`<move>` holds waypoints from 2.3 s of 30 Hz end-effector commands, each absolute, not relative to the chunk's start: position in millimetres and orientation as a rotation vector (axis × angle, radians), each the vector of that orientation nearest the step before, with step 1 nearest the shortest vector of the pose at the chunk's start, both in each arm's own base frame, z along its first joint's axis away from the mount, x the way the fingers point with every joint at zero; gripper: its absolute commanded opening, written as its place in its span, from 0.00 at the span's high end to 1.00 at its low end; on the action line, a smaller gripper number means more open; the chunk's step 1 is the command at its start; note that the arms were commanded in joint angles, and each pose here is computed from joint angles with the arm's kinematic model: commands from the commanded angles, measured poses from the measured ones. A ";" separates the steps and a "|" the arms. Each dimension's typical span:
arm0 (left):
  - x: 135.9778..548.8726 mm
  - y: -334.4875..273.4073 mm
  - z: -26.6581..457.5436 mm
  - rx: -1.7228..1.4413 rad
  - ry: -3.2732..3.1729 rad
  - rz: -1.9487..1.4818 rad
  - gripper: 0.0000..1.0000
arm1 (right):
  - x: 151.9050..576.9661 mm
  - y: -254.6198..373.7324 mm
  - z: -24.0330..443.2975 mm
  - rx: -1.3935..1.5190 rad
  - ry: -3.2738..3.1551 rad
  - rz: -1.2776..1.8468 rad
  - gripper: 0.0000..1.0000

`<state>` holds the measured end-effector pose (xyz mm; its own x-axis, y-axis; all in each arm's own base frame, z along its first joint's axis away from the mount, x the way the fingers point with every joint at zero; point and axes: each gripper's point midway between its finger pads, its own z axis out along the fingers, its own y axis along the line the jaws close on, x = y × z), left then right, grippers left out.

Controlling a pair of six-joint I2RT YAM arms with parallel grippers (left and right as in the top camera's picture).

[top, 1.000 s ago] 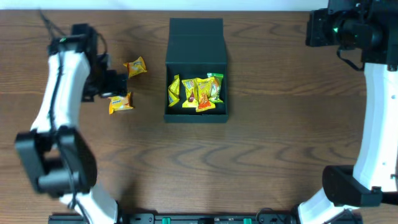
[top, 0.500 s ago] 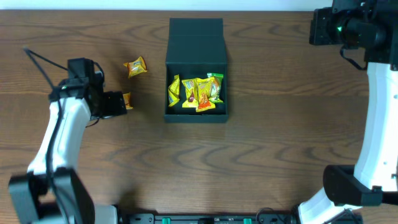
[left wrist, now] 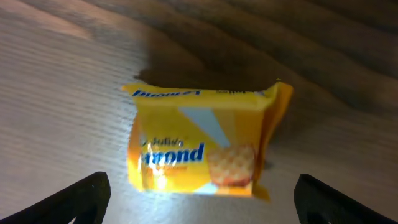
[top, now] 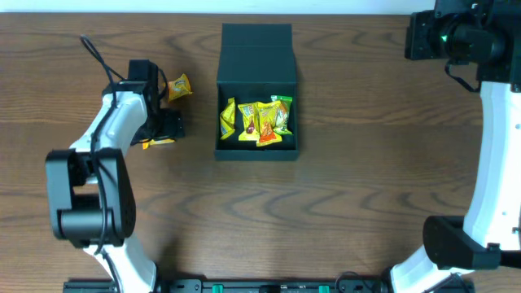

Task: Pack container
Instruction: 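Grasp the yellow Julie's Le-mond packet with the left gripper, then carry the Julie's packet with the left gripper into the box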

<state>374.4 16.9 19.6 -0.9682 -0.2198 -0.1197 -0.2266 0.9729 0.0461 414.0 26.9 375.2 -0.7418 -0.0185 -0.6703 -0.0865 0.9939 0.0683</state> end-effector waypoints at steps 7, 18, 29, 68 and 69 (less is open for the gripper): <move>375.8 21.4 -3.0 -0.480 3.036 0.111 0.05 | 410.6 24.4 377.5 -0.088 2.401 0.115 0.98; 384.3 24.8 -9.4 -0.508 3.009 0.066 0.36 | 409.9 24.4 376.8 -0.088 2.405 0.115 0.98; 383.0 26.7 -7.8 -0.509 3.017 0.069 0.46 | 410.7 24.5 377.5 -0.088 2.400 0.116 0.98; 377.1 -213.5 100.1 -0.054 2.966 -0.084 0.78 | 355.3 -116.7 429.2 0.335 2.226 -0.008 0.98; 374.0 -217.3 95.6 -0.055 2.967 -0.080 0.78 | 355.3 -116.8 429.3 0.336 2.225 -0.008 0.98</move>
